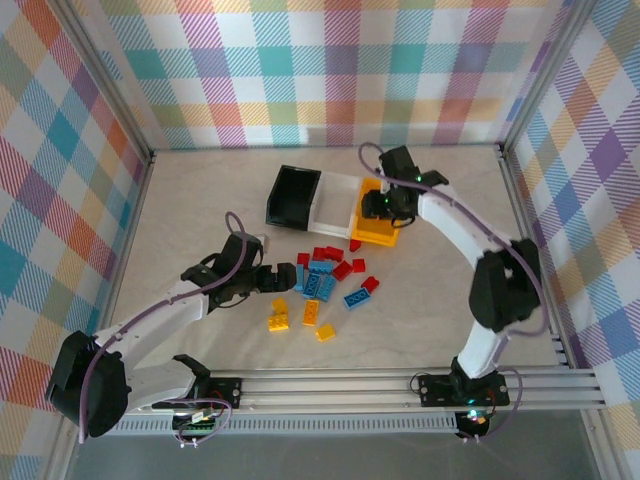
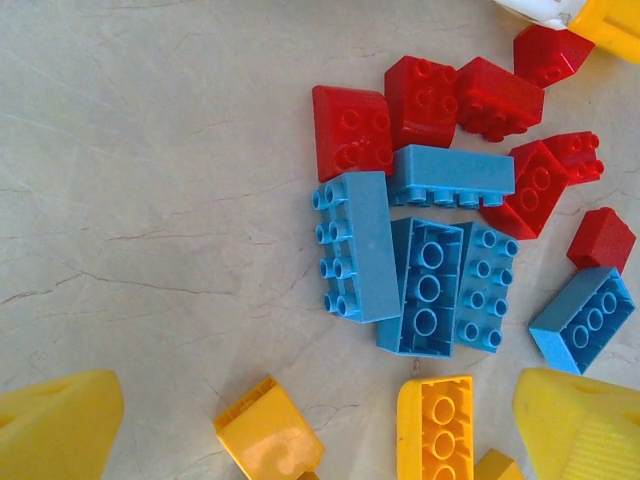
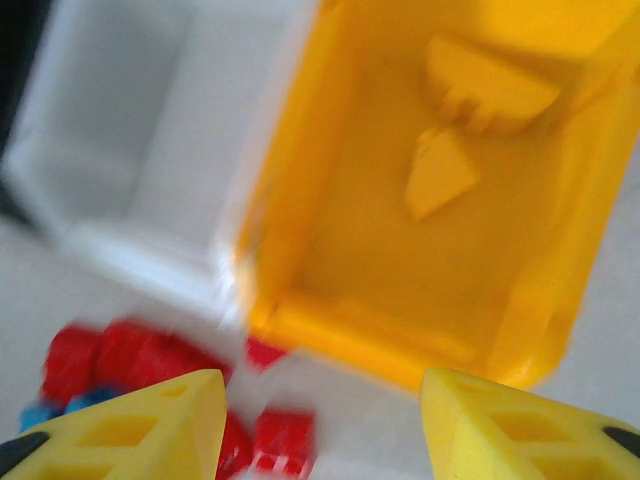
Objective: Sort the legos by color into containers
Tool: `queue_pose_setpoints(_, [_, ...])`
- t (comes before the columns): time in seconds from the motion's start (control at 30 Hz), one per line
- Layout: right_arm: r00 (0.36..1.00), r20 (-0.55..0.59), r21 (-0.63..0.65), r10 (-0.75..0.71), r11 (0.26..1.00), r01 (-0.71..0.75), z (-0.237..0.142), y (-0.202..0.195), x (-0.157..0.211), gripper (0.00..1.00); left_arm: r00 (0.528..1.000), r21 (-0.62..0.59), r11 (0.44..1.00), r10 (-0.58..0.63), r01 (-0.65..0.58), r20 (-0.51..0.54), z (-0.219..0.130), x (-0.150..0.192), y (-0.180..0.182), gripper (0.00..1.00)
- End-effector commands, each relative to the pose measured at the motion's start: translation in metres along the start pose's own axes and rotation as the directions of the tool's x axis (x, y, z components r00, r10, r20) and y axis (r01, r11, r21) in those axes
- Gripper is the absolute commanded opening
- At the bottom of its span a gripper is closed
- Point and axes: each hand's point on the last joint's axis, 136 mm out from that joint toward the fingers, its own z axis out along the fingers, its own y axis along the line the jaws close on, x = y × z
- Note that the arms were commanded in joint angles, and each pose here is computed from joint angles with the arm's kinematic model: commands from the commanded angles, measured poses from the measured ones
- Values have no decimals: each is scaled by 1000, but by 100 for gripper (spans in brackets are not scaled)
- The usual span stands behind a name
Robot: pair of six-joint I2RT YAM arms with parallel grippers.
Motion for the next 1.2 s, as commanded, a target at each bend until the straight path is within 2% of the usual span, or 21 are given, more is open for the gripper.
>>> queue_pose_setpoints(0.0, [992, -74, -109, -98, 990, 89, -15, 44, 63, 59, 1000, 5, 1000, -6, 6, -5, 3, 4, 1, 100])
queue_pose_setpoints(0.1, [966, -176, -168, -189, 973, 160, -12, 68, 135, 63, 1000, -24, 1000, -14, 14, 12, 0, 4, 8, 100])
queue_pose_setpoints(0.2, [931, -259, -159, -256, 962, 220, -9, 81, 195, 66, 999, -67, 997, -42, 43, 27, -3, 5, 20, 100])
queue_pose_setpoints(0.33, [906, -302, -157, -295, 953, 258, -5, 97, 245, 73, 994, -112, 987, -112, 112, 9, -1, 11, 39, 100])
queue_pose_setpoints(0.47, [888, -317, -144, -333, 942, 302, 6, 110, 265, 77, 988, -112, 981, -156, 156, 11, -2, 15, 47, 100])
queue_pose_setpoints(0.63, [862, -344, -137, -372, 928, 346, 20, 126, 274, 77, 987, -111, 980, -162, 163, 17, -8, 15, 51, 100])
queue_pose_setpoints(0.97, [860, -359, -109, -363, 931, 347, 42, 137, 276, 75, 985, -110, 979, -171, 171, 10, -11, 19, 58, 100])
queue_pose_setpoints(1.17, [849, -373, -37, -373, 921, 388, 50, 132, 278, 72, 985, -110, 979, -175, 175, 6, -10, 20, 62, 100])
